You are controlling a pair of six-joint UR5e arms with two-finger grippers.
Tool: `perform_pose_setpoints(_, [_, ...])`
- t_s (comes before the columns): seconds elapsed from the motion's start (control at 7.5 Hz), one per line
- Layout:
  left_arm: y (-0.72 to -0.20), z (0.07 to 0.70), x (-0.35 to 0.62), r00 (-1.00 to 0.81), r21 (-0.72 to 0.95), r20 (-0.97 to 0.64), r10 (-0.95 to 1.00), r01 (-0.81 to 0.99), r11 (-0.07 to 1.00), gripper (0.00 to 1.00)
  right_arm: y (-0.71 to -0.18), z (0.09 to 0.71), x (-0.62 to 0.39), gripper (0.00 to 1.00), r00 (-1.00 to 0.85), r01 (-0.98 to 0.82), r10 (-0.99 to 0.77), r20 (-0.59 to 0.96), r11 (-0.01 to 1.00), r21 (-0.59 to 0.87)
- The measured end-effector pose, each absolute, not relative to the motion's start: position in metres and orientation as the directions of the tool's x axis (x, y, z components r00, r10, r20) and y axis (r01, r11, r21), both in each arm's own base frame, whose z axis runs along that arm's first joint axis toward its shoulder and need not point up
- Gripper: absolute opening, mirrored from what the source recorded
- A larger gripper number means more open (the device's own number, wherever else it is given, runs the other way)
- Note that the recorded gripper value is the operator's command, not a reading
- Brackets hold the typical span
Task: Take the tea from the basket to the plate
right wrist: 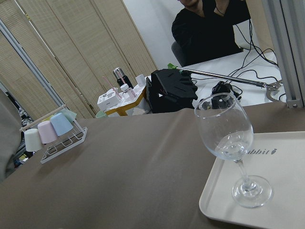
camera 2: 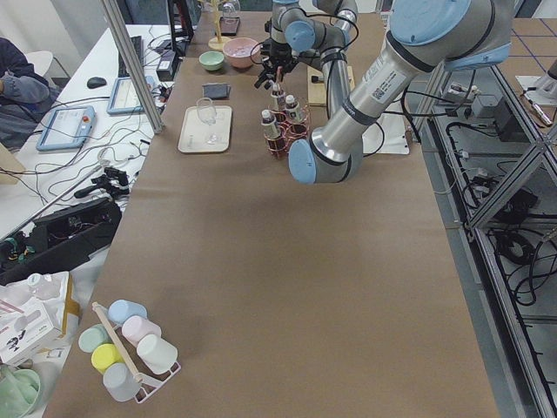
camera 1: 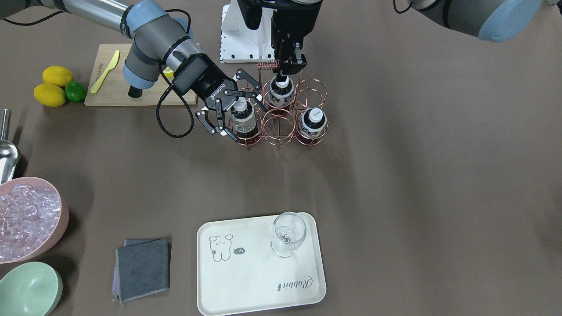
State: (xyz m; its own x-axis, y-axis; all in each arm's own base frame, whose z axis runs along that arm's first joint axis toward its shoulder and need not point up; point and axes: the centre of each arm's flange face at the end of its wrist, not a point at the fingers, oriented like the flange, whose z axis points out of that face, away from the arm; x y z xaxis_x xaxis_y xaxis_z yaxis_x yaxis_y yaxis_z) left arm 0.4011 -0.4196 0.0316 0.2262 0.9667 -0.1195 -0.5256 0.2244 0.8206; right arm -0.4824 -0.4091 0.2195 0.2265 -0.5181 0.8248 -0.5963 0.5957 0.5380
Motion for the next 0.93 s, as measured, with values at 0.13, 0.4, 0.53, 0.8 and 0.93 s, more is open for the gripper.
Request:
perform_pose_setpoints(0.13, [-0.420, 0.032, 0.402, 0.226, 0.820, -0.119, 0.967, -0.526, 0.224, 0.00, -0.408, 0.225, -0.482, 1.00, 0.233, -0.591, -0.517, 0.824, 0.597, 0.542])
perform_pose_setpoints(0.4, [-0.419, 0.032, 0.402, 0.225, 0.820, -0.119, 0.967, -0.527, 0.224, 0.00, -0.404, 0.231, -0.476, 0.99, 0.237, -0.588, -0.517, 0.823, 0.598, 0.545])
perform_pose_setpoints(0.53, [-0.419, 0.032, 0.402, 0.225, 0.820, -0.119, 0.967, -0.527, 0.224, 0.00, -0.401, 0.233, -0.469, 0.99, 0.234, -0.589, -0.518, 0.822, 0.598, 0.544])
perform_pose_setpoints(0.8, [-0.420, 0.033, 0.401, 0.225, 0.820, -0.119, 0.967, -0.527, 0.223, 0.00, -0.397, 0.233, -0.462, 0.98, 0.230, -0.591, -0.520, 0.822, 0.597, 0.543])
perform_pose_setpoints(0.93, [-0.419, 0.033, 0.401, 0.225, 0.820, -0.119, 0.967, -0.527, 0.224, 0.00, -0.397, 0.235, -0.462, 0.95, 0.231, -0.589, -0.519, 0.823, 0.598, 0.543])
